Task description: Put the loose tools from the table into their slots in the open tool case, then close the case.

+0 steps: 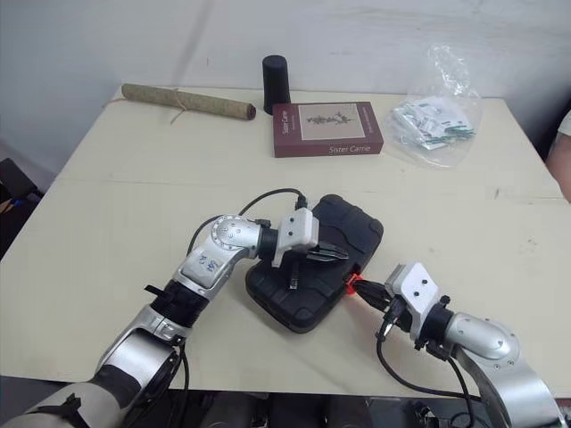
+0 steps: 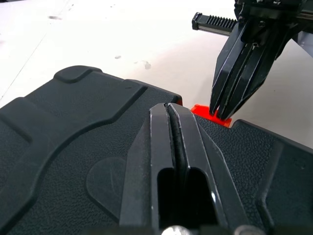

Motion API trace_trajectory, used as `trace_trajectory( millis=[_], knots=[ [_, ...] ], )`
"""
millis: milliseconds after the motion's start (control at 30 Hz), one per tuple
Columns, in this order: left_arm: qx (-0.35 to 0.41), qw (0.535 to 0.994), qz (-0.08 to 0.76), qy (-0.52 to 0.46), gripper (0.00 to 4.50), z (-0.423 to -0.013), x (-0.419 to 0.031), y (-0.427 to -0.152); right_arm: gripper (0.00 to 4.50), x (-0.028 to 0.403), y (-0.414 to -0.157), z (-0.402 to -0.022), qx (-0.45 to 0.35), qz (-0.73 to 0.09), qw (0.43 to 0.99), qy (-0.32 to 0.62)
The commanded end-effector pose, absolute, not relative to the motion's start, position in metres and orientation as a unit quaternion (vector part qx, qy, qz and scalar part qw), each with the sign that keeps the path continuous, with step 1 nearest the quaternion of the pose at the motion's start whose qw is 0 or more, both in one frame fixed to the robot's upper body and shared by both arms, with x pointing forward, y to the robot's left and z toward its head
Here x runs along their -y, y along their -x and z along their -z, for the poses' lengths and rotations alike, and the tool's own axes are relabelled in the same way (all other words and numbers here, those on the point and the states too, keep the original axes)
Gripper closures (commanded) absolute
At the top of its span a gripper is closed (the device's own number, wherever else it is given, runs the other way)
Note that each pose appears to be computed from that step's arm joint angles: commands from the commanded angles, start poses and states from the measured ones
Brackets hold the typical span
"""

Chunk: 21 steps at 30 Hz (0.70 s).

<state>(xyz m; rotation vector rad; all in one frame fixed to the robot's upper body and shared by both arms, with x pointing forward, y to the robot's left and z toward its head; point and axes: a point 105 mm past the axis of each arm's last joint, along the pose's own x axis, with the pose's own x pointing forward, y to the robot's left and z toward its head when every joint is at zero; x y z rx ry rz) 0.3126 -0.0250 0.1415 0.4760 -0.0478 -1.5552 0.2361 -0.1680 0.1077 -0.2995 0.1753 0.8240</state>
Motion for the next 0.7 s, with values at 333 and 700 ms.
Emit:
trace_trajectory(
  millis=[333, 700],
  knots=[
    [-0.091, 0.717, 0.658, -0.211, 4.47, -0.091, -0.004, -0.314, 4.50, 0.179, -0.232, -0.072, -0.157, -0.378, 0.907, 0.105],
    [-0.159, 0.746, 0.619, -0.187, 4.47, -0.078, -0.016, -0.324, 4.50, 0.150, -0.259, -0.072, -0.099, -0.409, 0.904, 0.080]
  ],
)
